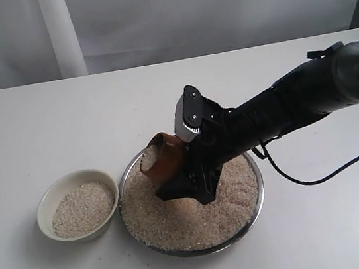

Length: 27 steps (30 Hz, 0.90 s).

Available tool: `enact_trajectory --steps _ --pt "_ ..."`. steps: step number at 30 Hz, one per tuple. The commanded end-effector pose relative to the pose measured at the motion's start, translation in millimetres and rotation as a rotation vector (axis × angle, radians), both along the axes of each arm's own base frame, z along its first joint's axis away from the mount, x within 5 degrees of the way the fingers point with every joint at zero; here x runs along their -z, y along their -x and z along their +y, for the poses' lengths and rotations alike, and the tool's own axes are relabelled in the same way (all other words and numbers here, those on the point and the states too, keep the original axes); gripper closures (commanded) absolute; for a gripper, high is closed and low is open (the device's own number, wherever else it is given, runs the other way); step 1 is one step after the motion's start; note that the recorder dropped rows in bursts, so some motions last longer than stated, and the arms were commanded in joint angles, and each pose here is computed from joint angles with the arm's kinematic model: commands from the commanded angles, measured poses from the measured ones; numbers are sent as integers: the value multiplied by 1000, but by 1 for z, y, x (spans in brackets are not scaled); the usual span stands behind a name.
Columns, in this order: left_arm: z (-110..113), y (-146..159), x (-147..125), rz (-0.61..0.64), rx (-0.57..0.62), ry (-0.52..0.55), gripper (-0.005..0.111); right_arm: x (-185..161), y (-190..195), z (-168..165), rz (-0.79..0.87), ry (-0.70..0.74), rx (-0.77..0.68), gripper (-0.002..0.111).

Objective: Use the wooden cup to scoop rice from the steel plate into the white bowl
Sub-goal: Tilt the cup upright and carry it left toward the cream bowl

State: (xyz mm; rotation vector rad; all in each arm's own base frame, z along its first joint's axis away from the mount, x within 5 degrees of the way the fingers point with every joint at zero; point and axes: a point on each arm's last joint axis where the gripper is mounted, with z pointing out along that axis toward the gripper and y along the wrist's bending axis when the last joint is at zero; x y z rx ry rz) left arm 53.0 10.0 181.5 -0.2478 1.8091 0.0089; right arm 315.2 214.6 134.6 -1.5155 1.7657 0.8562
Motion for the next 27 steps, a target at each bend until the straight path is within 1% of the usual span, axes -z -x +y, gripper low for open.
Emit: enact_trajectory --steps 1,8,12,13,14,16,20,22,25,27 --pt "0 0 -2 -13 4 6 107 -8 0 3 43 -106 15 108" --pt "0 0 -2 -13 4 6 107 -11 0 4 42 -117 22 108" --pt "0 0 -2 -13 4 6 107 -23 0 5 -14 -97 48 108" --pt "0 0 -2 -13 4 6 107 -31 0 9 -67 -70 44 108" --pt "0 0 -2 -13 4 6 107 -41 -1 16 -127 -55 9 108" --pt "0 0 -2 -13 4 6 107 -56 -4 34 -180 -71 -12 108" --pt "0 0 -2 -13 4 6 107 -74 -8 57 -301 -11 -17 108" --pt "0 0 -2 -13 4 6 107 -86 -6 74 -398 21 -29 108" --pt "0 0 -2 -13 4 6 107 -93 -3 96 -463 29 -47 108" --pt "0 0 -2 -13 4 6 107 -90 -3 106 -519 71 -46 108"
